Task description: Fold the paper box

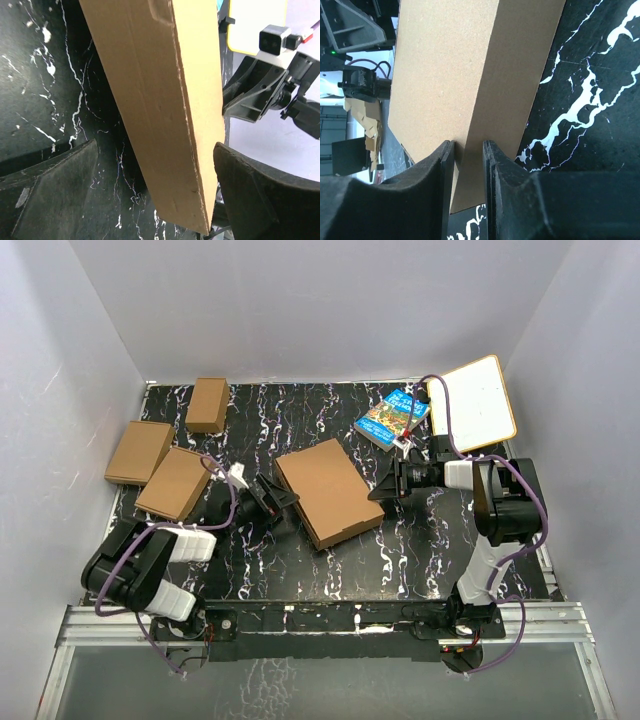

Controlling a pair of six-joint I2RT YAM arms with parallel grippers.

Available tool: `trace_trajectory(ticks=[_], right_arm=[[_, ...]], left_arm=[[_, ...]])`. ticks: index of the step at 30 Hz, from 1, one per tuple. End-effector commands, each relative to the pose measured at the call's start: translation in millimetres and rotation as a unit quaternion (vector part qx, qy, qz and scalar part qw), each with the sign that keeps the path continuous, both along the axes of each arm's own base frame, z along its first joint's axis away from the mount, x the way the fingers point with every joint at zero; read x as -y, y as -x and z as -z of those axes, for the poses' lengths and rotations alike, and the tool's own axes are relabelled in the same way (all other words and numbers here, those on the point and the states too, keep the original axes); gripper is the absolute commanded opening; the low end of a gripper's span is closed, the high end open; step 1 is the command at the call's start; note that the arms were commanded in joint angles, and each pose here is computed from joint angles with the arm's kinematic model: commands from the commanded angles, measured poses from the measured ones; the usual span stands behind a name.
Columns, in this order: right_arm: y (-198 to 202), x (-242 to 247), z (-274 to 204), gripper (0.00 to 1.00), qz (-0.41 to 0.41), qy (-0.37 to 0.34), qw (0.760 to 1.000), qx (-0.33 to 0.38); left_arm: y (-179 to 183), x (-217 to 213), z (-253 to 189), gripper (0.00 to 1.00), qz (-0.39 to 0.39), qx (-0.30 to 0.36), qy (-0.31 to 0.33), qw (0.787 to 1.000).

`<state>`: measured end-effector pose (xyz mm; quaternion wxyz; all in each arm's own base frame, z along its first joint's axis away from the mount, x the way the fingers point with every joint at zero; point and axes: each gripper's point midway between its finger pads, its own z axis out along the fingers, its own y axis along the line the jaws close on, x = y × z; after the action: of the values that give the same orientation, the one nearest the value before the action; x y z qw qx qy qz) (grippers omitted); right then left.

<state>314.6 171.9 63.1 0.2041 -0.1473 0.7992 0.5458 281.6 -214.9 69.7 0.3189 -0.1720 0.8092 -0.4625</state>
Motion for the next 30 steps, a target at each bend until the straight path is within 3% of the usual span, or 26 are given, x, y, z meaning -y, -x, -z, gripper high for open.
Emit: trace_trajectory(ticks=[1,16,19,23,26,30], right_arm=[[-15,16,32,0.27,0.035,0.065,0.997,0.003],[-15,21,41,0.26,0.034,0.080,0.996,-0.005],[-16,21,39,0.28,0.032,0.078,0.996,-0.003],[-16,19,33,0.35,0.026,0.069,0.997,0.005],[-16,16,24,0.43,0.016,0.054,0.998,0.017],[-18,14,1,0.55,0.000,0.038,0.998,0.049]], left_arm=[[-12,17,-22,0.97,-0.001,0.043,0.027,0.999],[-29,50,-11,0.94,-0.026,0.052,0.058,0.997],[-34,58,-12,0.86,-0.028,0.051,0.057,0.997],[-36,60,-14,0.67,-0.033,0.048,0.050,0.997],[-35,56,-21,0.50,-0.036,0.057,0.040,0.997],[-33,51,-34,0.40,-0.039,0.074,0.030,0.996]])
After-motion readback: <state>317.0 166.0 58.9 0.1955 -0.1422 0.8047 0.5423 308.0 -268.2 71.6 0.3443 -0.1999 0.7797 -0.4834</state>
